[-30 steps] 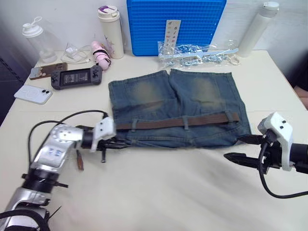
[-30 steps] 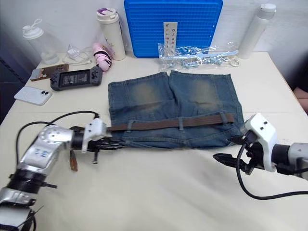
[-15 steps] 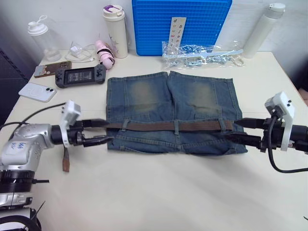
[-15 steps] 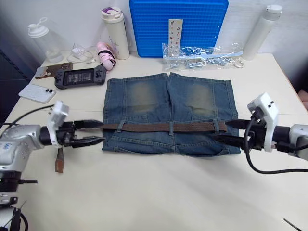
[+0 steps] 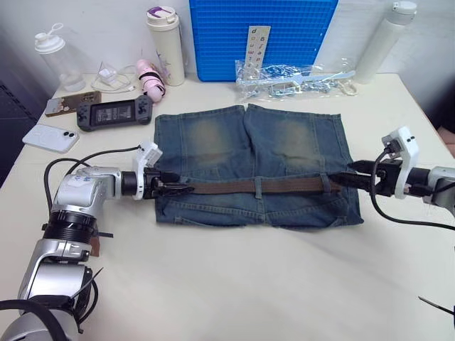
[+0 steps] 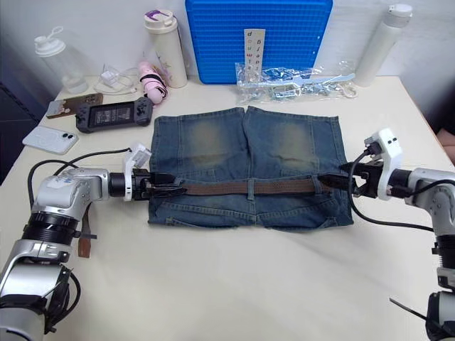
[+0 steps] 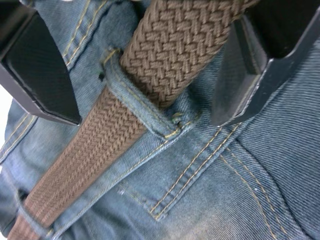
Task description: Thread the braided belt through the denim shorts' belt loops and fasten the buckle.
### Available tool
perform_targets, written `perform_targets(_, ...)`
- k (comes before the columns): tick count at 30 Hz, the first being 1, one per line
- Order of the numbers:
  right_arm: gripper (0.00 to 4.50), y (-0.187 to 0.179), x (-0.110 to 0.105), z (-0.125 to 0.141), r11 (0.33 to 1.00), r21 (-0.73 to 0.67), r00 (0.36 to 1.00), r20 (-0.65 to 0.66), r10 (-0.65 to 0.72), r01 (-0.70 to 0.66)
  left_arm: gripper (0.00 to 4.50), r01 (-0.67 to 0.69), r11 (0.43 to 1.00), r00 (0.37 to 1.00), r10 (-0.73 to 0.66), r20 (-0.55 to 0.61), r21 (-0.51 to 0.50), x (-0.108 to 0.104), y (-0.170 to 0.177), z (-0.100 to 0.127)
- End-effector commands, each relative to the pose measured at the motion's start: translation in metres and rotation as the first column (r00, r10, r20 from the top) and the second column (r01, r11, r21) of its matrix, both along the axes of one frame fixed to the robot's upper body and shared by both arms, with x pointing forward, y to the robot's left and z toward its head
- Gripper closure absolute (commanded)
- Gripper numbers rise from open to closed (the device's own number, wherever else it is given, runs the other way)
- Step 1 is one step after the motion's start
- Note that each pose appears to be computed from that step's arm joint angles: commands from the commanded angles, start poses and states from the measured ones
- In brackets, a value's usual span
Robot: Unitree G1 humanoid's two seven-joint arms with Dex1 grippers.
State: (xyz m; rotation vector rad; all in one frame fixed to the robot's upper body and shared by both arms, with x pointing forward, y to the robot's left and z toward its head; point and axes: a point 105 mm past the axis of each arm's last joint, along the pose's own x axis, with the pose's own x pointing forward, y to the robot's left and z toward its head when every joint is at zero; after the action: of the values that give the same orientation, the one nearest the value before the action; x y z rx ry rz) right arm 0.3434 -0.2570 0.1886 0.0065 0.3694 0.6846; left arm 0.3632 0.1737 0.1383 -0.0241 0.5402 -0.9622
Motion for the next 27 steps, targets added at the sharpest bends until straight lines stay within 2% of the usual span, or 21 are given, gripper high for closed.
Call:
perform_targets(1,0.00,0.001,0.006,0.006,0.998,0.054,0.999,0.028,0.015,-0.017,0.02,-0.027,0.999,1.000,0.027,-0.003,0.024,0.006,0.002,-0.002)
perform_targets(5,0.00,-0.001,0.012,-0.001,0.995,0.104,1.000,0.007,0.008,-0.008,0.02,-0.042,0.999,0.999,0.042,-0.015,-0.008,0.008,-0.002,-0.001)
perform_targets(9,0.00,0.003,0.015,-0.018,0.997,0.069,0.998,-0.048,0.032,-0.029,1.16,-0.040,0.998,0.999,0.038,-0.029,-0.043,0.006,-0.006,0.000)
perform_targets(11,0.00,0.001,0.014,-0.028,0.999,0.045,0.996,-0.090,0.025,-0.021,2.15,-0.037,0.998,0.999,0.036,-0.029,-0.046,0.004,-0.006,0.000)
perform_targets(14,0.75,-0.001,0.012,-0.028,0.999,0.030,0.996,-0.080,0.044,-0.042,3.27,-0.014,0.998,1.000,0.013,-0.017,-0.061,0.000,-0.009,0.006)
perform_targets(15,1.27,-0.001,0.010,-0.023,0.998,0.032,0.997,-0.054,0.061,-0.059,3.73,0.010,0.998,1.000,-0.010,-0.003,-0.063,-0.003,-0.011,0.008)
perform_targets(17,1.77,-0.003,0.006,-0.016,0.996,-0.002,0.996,-0.007,0.093,-0.093,4.17,0.065,0.995,0.998,-0.064,0.021,-0.069,-0.010,-0.015,0.012)
perform_targets(18,2.47,-0.006,0.003,-0.015,0.992,-0.054,0.993,0.020,0.115,-0.114,4.49,0.098,0.992,0.995,-0.096,0.033,-0.078,-0.015,-0.016,0.015)
perform_targets(19,2.58,-0.008,-0.001,-0.014,0.983,-0.118,0.988,0.051,0.146,-0.139,4.50,0.117,0.989,0.993,-0.114,0.042,-0.088,-0.018,-0.017,0.017)
perform_targets(23,4.42,-0.003,-0.025,-0.006,0.922,-0.308,0.939,0.172,0.297,-0.235,4.50,0.209,0.976,0.973,-0.201,0.118,-0.062,-0.035,-0.014,0.029)
perform_targets(27,4.48,0.008,-0.050,-0.003,0.851,-0.486,0.842,0.359,0.402,-0.199,4.50,0.308,0.951,0.920,-0.299,0.252,0.003,-0.050,-0.011,0.036)
